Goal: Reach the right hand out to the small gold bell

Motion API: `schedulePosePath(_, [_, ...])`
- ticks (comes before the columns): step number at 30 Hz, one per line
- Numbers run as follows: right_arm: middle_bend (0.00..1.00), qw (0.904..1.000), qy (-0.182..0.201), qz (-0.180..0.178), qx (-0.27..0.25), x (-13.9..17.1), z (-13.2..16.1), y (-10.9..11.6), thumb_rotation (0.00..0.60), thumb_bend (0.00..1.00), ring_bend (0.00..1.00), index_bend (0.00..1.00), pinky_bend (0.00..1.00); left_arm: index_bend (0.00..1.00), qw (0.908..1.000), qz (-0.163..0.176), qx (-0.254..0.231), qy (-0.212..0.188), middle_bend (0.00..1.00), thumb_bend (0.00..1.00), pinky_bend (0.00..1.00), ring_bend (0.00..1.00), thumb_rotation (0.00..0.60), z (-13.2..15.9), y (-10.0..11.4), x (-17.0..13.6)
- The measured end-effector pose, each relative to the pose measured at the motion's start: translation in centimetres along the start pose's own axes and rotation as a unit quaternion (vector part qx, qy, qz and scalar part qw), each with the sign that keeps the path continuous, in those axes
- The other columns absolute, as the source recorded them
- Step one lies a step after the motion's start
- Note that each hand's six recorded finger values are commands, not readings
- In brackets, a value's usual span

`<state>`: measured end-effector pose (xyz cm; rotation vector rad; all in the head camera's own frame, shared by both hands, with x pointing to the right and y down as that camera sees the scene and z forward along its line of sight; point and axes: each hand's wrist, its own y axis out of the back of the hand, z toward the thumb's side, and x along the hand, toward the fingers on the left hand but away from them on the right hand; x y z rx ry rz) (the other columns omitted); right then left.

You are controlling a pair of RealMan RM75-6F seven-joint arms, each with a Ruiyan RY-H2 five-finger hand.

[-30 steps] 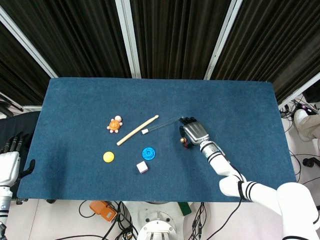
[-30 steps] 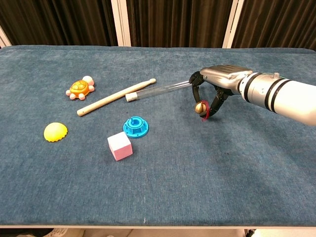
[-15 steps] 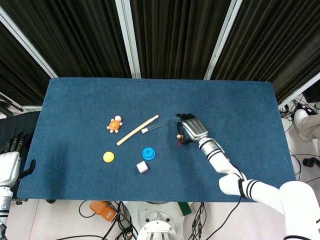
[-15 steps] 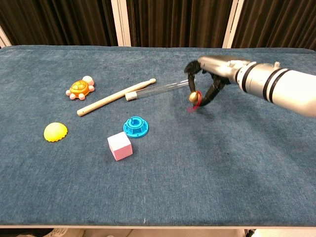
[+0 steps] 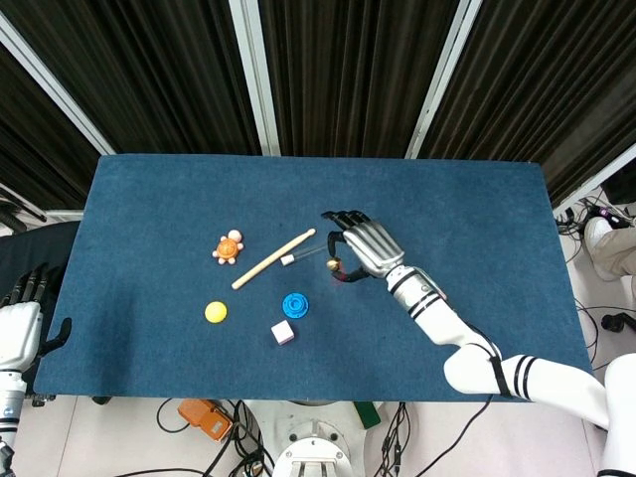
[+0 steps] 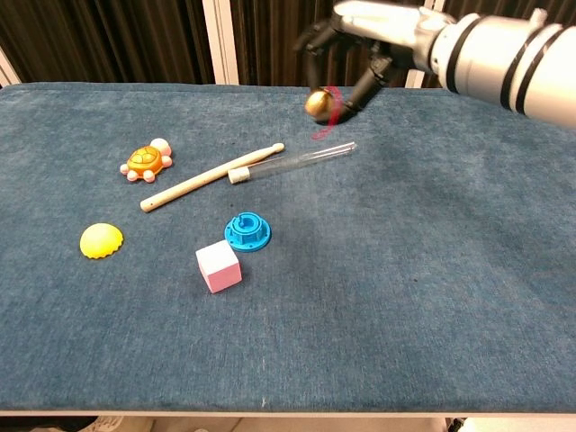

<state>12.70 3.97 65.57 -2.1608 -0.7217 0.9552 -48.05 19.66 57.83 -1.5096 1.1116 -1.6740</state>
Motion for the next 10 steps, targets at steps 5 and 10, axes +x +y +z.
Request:
schedulePosePath(5, [0.20, 0.9987, 0.036, 0.029, -0.023, 0.0, 3.0, -0.3, 0.600, 0.41, 0.21, 0.65, 0.21, 0.07, 1.0000, 0.001, 0.001, 0.000, 0.00, 0.38, 0.22, 0.05, 0.600, 0.0, 0.0, 0.0])
schedulePosePath(10, [0.20, 0.9976, 0.056, 0.034, -0.024, 0.1, 4.3, -0.1, 0.600, 0.41, 0.21, 0.65, 0.21, 0.07, 1.0000, 0.001, 0.000, 0.000, 0.00, 0.38, 0.22, 0.05, 0.600, -0.1, 0.0, 0.0])
